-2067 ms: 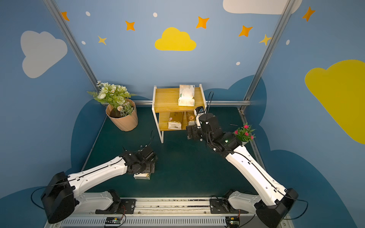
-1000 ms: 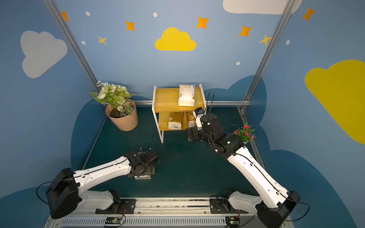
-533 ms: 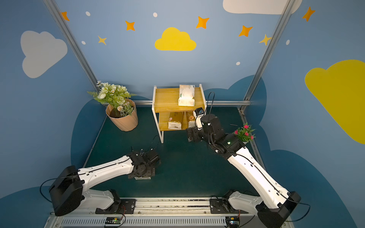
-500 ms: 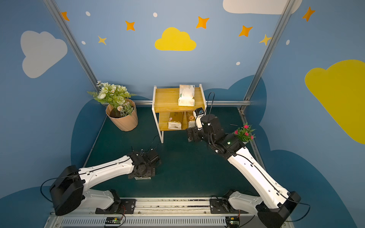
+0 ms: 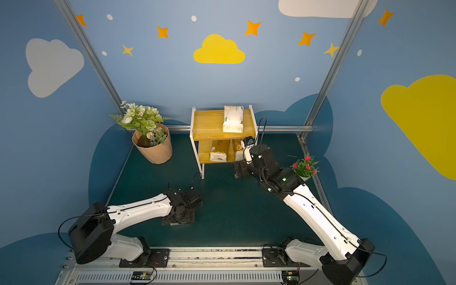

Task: Place the tissue boxes on the shelf by color
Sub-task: Pick up the box of tissues from the center of the board.

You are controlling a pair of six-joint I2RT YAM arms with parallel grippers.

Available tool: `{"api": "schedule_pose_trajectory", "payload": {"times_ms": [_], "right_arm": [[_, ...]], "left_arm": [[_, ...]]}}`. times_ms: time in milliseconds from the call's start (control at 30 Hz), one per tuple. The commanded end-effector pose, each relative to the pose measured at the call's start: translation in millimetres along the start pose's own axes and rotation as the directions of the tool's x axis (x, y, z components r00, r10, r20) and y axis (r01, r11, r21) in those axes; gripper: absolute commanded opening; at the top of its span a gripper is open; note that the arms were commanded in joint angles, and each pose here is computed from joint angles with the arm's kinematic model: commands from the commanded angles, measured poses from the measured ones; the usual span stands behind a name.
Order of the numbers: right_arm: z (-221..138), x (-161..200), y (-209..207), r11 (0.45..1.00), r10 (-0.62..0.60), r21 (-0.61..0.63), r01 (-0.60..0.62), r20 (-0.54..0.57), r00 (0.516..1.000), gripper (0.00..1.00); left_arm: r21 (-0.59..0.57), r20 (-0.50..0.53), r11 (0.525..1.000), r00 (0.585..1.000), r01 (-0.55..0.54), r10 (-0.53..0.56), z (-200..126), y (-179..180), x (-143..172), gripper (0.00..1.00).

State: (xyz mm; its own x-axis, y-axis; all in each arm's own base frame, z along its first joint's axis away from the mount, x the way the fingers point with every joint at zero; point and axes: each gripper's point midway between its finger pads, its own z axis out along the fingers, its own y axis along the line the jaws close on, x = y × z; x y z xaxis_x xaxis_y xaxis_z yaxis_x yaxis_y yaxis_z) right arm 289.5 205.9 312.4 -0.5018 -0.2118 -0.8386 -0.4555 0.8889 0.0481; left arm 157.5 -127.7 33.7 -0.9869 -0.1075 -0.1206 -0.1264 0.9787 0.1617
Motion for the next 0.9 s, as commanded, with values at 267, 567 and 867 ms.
{"api": "schedule_pose_trajectory", "payload": {"times_ms": [267,567,867], "right_arm": [[7,-10,2,1.000,0.019,-0.002,-0.019,0.016,1.000,0.98],[8,-12,2,1.000,0.016,-0.003,-0.016,0.025,1.000,0.95],[4,-20,2,1.000,0.010,-0.003,-0.010,0.054,0.998,0.95]], "left_arm": [[-0.025,-0.029,1.000,0.999,0.015,-0.016,7,5,6,0.76],[-0.036,0.018,0.999,0.999,0.029,-0.029,-13,12,-3,0.37],[-0.021,0.160,0.999,0.986,0.047,-0.043,-75,19,-28,0.27]]}}
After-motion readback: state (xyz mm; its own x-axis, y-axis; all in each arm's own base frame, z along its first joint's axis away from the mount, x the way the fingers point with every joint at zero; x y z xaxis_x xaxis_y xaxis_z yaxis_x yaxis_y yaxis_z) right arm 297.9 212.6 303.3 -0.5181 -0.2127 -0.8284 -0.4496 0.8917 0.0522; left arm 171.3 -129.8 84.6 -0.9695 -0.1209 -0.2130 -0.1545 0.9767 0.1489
